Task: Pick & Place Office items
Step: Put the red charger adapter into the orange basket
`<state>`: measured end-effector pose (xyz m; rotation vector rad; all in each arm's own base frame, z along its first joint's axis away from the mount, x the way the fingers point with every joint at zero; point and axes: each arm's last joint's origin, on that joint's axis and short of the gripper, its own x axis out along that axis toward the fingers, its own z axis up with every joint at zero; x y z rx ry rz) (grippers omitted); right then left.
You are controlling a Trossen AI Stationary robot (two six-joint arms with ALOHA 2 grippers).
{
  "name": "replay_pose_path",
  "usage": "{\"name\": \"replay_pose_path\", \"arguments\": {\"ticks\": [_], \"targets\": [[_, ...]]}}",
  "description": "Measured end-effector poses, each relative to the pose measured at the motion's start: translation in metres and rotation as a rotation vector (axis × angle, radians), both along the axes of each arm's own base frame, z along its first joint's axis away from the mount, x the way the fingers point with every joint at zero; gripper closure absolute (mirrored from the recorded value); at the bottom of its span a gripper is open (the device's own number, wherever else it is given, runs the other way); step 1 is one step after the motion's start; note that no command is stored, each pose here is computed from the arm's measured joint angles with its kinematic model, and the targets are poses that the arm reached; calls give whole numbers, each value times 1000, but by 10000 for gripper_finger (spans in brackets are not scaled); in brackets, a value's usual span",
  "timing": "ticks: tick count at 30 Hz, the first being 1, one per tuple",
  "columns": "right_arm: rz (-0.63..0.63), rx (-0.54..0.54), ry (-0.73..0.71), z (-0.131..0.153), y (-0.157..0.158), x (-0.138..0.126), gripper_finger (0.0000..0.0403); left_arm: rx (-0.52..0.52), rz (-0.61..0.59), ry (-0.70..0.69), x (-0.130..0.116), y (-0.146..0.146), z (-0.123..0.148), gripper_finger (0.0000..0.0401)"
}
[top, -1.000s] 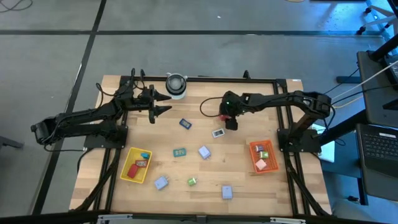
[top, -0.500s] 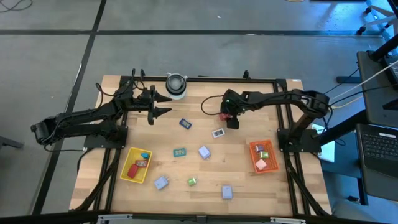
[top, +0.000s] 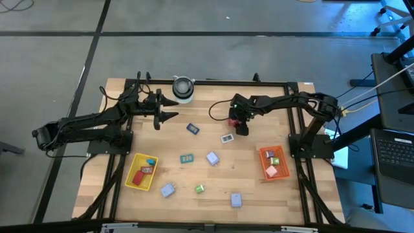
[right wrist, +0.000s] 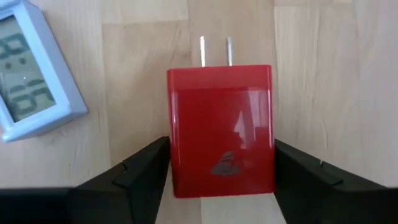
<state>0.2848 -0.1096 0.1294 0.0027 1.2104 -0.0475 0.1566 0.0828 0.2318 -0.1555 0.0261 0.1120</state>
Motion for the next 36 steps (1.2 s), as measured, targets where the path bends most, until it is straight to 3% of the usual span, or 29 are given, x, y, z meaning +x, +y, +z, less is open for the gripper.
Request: {"name": "replay_pose_path", "arguments": {"ticks": [5,22,31,36], "targets": [[10,17,-23,7,-1,6,193,2,0,0,0,0,0,164],[40,179,-67,36,-2,21,193,8,-20,-11,-1,-1,2,164],[136,167,-171,89,2,46,193,85,-70,-128,-18,-13,22,164],[136,109,-140,122,3,43,193,84,-54,-128,-27,-18,25,164]]}}
